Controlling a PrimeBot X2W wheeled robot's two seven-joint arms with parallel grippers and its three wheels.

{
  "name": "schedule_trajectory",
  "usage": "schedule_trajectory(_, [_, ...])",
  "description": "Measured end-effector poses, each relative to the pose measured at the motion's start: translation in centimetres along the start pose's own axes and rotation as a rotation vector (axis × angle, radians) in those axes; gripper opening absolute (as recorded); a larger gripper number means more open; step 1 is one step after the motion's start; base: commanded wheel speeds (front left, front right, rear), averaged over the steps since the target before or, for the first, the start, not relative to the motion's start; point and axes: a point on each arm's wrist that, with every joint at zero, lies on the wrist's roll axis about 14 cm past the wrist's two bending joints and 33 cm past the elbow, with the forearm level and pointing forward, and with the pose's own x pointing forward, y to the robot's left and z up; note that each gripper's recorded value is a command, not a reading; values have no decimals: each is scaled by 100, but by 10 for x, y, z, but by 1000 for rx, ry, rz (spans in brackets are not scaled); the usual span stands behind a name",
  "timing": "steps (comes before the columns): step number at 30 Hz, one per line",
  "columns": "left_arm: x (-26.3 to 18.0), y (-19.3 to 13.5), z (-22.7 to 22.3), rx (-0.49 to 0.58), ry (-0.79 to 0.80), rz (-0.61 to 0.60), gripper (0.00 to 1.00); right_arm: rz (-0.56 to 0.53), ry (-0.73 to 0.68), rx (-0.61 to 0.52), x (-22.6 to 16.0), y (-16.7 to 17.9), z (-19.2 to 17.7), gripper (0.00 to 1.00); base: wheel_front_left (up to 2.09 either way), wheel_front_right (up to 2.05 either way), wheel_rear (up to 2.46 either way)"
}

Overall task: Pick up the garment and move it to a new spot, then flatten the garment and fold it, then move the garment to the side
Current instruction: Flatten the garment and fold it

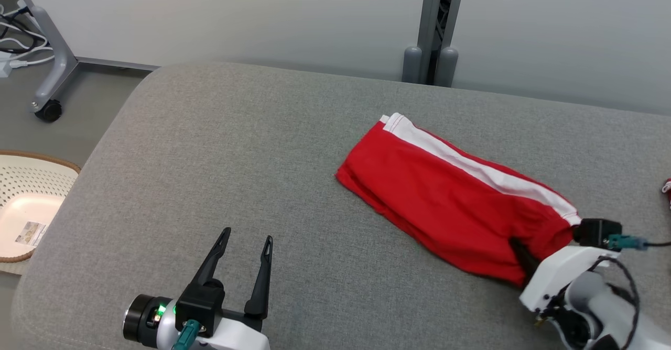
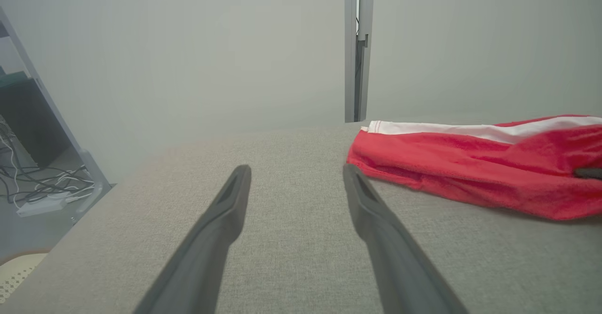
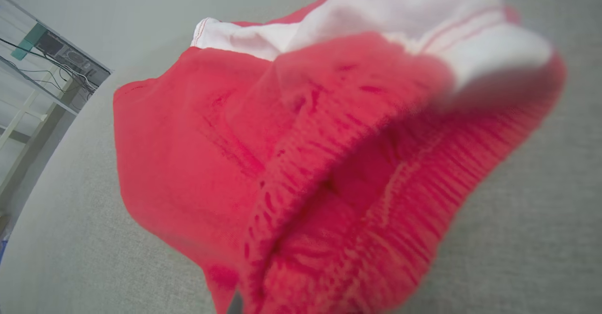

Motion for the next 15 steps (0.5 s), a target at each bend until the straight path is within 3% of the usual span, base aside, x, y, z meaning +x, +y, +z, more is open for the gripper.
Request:
schedule_trajectory(3, [-1, 0, -1, -1, 3, 1, 100, -12, 35, -90, -4, -15, 10, 0, 0, 0, 0])
schedule_trajectory(7, [-1, 0, -3, -4, 11, 3, 100, -97, 131, -336, -14, -62, 31, 0, 0, 0, 0])
schedule_trajectory(15, [2, -3, -10, -2, 35, -3, 100, -225, 218, -586, -18, -111, 75, 0, 0, 0, 0])
